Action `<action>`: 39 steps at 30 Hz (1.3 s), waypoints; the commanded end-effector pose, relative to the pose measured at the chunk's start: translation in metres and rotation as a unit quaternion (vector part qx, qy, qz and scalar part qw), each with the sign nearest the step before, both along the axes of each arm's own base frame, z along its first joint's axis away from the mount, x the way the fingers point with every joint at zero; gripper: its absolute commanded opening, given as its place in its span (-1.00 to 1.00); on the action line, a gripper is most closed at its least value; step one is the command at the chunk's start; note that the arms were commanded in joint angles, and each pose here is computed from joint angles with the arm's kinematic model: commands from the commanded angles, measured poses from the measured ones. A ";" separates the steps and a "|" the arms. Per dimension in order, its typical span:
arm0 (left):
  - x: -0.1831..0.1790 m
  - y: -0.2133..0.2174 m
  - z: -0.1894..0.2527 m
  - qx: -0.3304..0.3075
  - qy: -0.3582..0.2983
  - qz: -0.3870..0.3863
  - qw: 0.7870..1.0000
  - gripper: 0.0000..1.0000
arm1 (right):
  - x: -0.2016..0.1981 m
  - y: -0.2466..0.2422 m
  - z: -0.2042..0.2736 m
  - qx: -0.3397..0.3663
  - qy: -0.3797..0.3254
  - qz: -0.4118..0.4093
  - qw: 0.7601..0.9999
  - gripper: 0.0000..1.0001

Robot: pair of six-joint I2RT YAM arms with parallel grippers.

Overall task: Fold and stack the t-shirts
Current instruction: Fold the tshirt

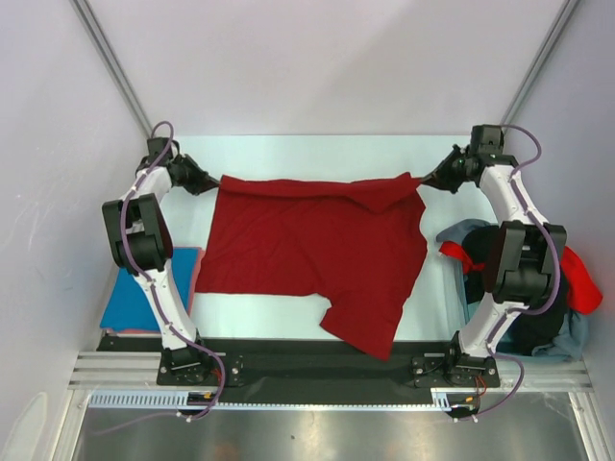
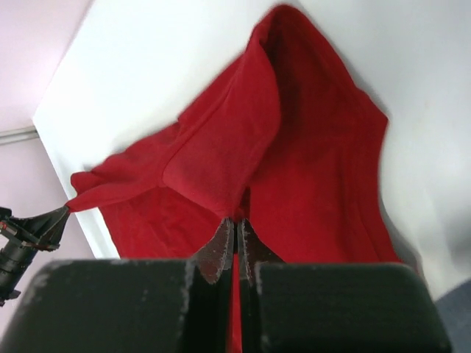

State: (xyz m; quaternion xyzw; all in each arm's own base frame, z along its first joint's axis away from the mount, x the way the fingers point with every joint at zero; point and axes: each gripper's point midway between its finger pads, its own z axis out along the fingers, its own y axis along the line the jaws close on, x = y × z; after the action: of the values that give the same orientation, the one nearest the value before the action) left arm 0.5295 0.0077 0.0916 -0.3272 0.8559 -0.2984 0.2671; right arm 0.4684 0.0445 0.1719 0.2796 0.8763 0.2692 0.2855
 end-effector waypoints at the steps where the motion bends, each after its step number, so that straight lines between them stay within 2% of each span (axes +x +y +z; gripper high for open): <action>1: -0.019 -0.007 0.008 0.010 -0.003 -0.044 0.999 -0.99 | -0.018 0.002 0.011 0.005 -0.008 0.012 1.000 -1.00; 13: -0.036 -0.002 -0.008 0.042 0.033 -0.052 0.997 -0.99 | -0.053 0.007 -0.003 0.013 0.011 0.013 1.000 -1.00; 23: -0.043 0.002 -0.012 0.053 0.045 -0.053 0.996 -0.99 | -0.059 0.004 0.010 0.011 -0.005 0.012 1.000 -1.00; 39: -0.056 0.004 -0.027 0.059 0.072 -0.045 0.995 -0.99 | -0.077 -0.002 -0.030 0.010 0.045 0.018 0.999 -1.00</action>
State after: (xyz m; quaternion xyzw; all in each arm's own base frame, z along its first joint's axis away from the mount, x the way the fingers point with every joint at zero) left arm 0.4756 0.0084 0.0458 -0.3046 0.9016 -0.2437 0.1870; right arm 0.3974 0.0450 0.1428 0.2872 0.8874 0.2708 0.2379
